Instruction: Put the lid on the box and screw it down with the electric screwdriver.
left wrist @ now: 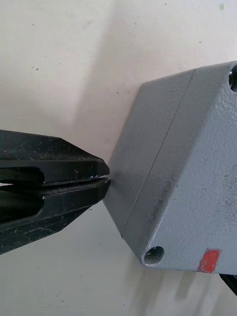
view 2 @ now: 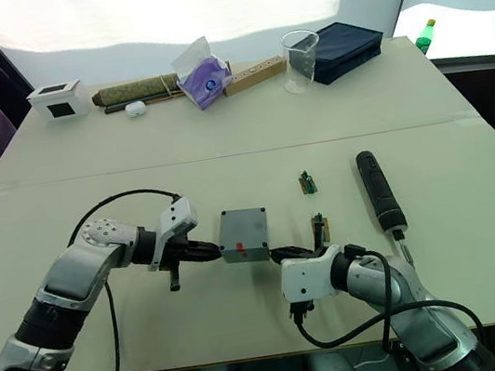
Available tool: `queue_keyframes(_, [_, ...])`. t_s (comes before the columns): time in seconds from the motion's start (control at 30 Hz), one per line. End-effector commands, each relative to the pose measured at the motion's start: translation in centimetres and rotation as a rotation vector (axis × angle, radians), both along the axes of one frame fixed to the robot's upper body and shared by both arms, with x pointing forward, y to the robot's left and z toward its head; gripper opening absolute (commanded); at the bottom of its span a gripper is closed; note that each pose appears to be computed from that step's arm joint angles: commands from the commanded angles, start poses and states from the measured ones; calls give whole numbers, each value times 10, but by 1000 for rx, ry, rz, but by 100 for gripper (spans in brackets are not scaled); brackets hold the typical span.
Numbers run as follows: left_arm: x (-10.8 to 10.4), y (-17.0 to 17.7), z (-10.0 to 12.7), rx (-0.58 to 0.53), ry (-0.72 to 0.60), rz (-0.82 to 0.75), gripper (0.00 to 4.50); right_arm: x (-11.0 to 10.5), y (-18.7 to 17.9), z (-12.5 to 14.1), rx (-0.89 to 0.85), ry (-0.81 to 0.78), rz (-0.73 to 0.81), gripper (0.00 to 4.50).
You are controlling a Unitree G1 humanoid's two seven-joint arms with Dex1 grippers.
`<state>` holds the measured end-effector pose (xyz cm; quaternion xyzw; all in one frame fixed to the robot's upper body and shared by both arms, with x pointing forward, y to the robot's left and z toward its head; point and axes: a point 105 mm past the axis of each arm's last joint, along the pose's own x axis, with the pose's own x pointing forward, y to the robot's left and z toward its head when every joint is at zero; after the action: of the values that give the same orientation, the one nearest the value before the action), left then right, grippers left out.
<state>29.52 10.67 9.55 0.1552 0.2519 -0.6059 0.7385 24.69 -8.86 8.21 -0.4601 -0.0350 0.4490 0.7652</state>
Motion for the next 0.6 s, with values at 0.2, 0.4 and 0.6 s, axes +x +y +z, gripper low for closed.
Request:
queue_keyframes(0.2, [-1,0,1,-17,-16,-14,0,-8,-1,12,56,-7,10,7])
queue_keyframes(0.4, [10,4,10,-99,60,62,0,-15,-21,13,52,7,-52,7])
queue_keyframes(0.6, [47,38,40,-70,-283,222,0,-26,-36,58,422,70,-282,7])
